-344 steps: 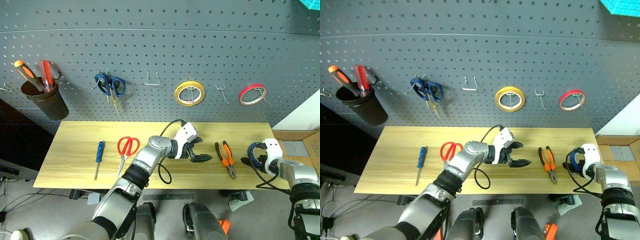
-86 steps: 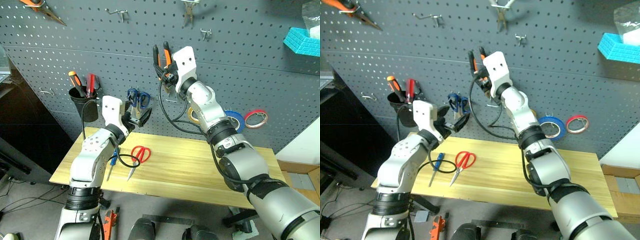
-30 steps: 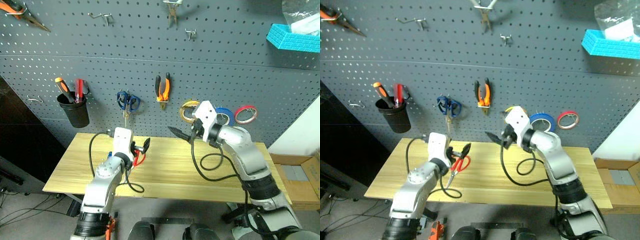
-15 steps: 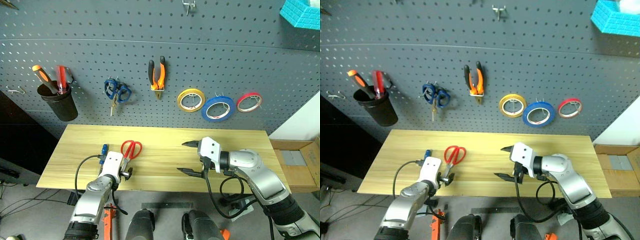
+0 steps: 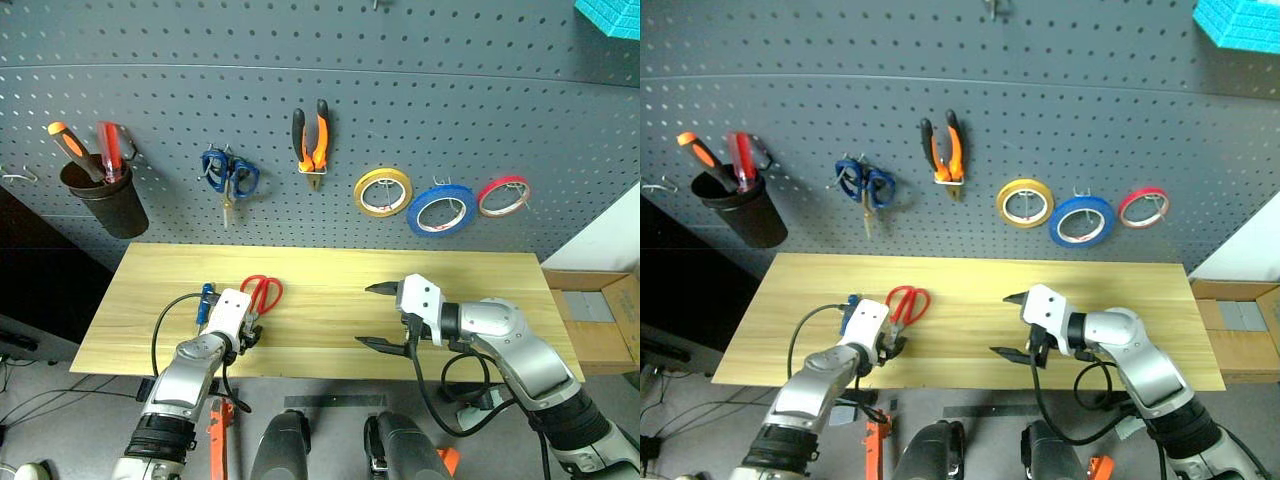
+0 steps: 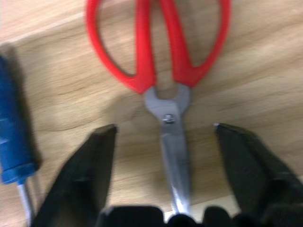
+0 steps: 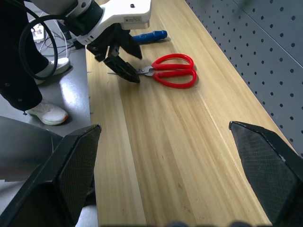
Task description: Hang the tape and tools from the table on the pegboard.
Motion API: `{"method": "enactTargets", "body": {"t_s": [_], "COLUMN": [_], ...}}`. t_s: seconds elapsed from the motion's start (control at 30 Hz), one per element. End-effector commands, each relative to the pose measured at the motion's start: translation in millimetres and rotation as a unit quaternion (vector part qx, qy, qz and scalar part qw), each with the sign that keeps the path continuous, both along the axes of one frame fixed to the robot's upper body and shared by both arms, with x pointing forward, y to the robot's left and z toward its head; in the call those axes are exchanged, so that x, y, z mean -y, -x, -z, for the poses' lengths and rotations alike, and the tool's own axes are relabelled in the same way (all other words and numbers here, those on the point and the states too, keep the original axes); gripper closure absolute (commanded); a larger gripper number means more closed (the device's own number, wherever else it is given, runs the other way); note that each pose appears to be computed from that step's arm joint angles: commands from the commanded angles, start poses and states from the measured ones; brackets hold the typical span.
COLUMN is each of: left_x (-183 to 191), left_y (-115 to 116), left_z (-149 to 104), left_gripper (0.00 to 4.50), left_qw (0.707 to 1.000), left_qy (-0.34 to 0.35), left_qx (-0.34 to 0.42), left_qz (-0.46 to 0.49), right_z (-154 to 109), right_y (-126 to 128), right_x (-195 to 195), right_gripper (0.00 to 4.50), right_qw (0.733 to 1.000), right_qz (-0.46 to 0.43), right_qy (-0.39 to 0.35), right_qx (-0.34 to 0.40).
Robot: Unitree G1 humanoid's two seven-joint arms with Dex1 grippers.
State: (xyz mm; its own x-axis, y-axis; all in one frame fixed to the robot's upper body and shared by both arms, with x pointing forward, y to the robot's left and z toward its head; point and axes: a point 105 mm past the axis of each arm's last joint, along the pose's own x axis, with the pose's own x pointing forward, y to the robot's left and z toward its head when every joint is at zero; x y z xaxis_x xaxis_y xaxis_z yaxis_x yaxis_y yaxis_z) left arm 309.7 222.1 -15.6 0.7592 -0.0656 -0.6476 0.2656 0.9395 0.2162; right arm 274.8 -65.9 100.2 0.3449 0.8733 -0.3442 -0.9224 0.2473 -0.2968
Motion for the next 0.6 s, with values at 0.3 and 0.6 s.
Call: {"method": "enactTargets", "body": {"t_s": [0.3, 0.6], "left_x": [-17, -11], "left_y": [16, 19], "left_z": [10, -1], "left_gripper": [4.25, 4.25], "left_qw": [0.999, 0.998], "left_qy": [-0.025, 0.010], "left_qx": [-0.030, 0.008], "left_qz": [-0.030, -0.064], "right_z": [-12, -19], "right_y": [-1, -4], "right_x": [-4, -1], "right_gripper": [0.00, 0.00], "right_qw": [0.999, 0.999], "right_qz": [-0.019, -0.026], "right_qy": [-0.005, -0.005], "right_qx": [0.029, 0.039]}}
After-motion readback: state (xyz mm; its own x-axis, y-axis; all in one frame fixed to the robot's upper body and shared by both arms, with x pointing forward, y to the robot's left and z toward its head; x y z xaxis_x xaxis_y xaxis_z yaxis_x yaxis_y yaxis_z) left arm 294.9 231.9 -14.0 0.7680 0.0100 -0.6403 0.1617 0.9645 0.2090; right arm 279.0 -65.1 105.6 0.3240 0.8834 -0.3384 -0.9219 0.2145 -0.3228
